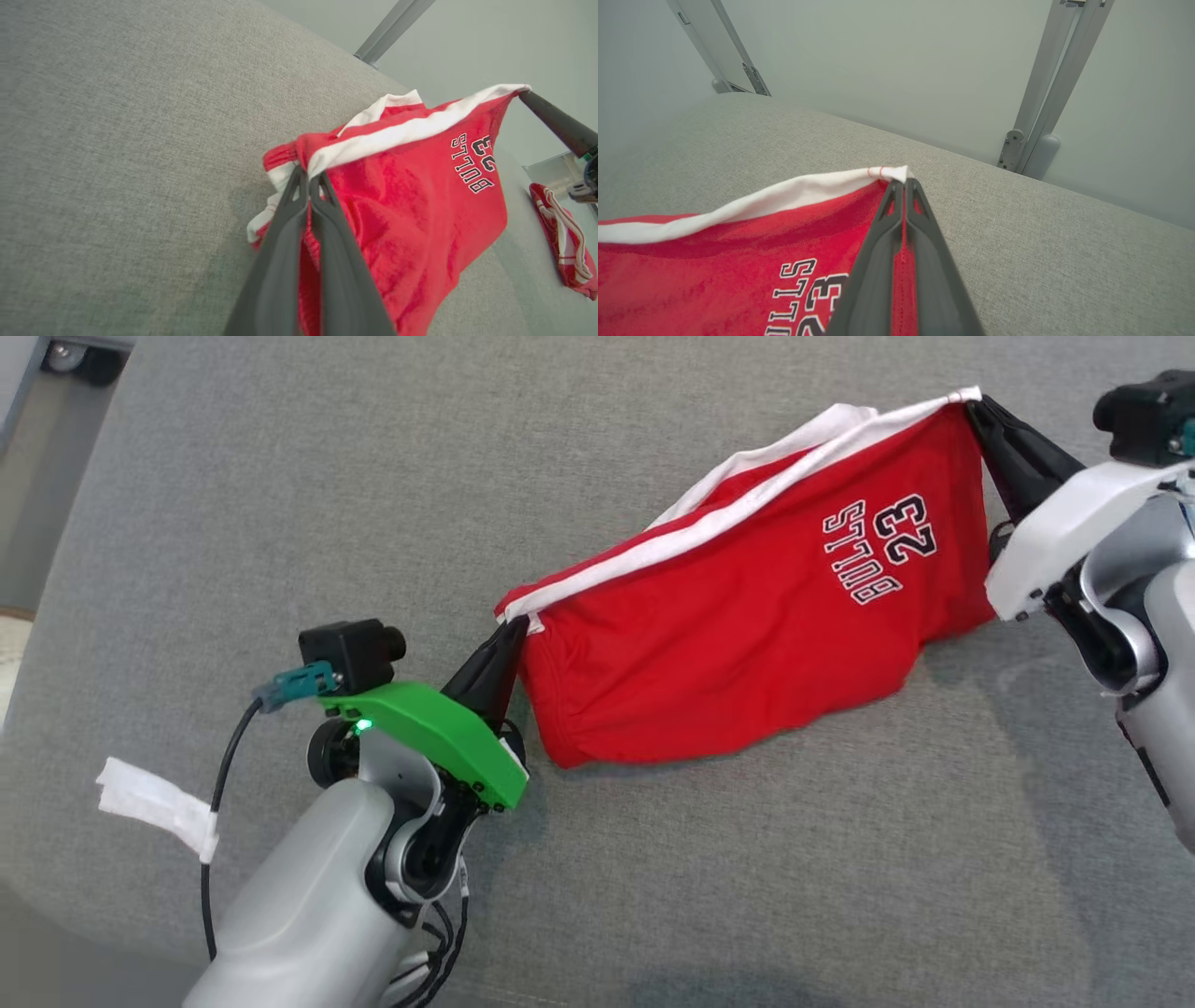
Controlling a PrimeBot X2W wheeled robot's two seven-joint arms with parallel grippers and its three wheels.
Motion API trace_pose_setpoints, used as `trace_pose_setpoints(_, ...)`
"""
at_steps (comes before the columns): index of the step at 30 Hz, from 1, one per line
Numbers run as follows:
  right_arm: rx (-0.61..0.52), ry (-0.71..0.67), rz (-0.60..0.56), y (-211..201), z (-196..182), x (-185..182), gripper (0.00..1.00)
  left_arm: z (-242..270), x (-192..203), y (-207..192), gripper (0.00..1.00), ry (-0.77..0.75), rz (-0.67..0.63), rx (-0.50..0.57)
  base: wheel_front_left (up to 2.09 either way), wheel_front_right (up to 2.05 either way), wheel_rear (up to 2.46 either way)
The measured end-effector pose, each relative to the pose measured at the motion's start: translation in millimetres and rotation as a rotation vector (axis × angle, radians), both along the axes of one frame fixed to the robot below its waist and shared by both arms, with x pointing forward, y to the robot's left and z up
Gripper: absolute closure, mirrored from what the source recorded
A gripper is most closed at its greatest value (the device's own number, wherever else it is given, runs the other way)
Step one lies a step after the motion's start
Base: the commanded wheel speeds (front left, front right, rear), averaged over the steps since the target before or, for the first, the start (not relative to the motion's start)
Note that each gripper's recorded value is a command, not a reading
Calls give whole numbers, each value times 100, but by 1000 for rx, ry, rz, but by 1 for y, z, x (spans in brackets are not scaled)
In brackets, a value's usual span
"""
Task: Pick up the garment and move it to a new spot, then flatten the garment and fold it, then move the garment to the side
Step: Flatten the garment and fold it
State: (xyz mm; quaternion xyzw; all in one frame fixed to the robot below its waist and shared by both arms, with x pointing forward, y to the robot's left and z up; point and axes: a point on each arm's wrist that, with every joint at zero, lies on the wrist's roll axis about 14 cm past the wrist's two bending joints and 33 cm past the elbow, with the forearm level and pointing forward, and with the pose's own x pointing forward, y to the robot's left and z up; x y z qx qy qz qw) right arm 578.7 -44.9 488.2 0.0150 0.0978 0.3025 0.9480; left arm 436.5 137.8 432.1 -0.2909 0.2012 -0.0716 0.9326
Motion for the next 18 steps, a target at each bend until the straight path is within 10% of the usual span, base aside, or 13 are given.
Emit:
trace_pose_setpoints(16, -118, 113, 37, 42, -60, 40, 100, -34, 22, 22, 100, 61, 24, 85, 0, 0, 0)
trace_pose_setpoints(18, -118, 104, 30, 41, -58, 43, 100, -35, 23, 21, 75, 61, 21, 87, 0, 0, 0)
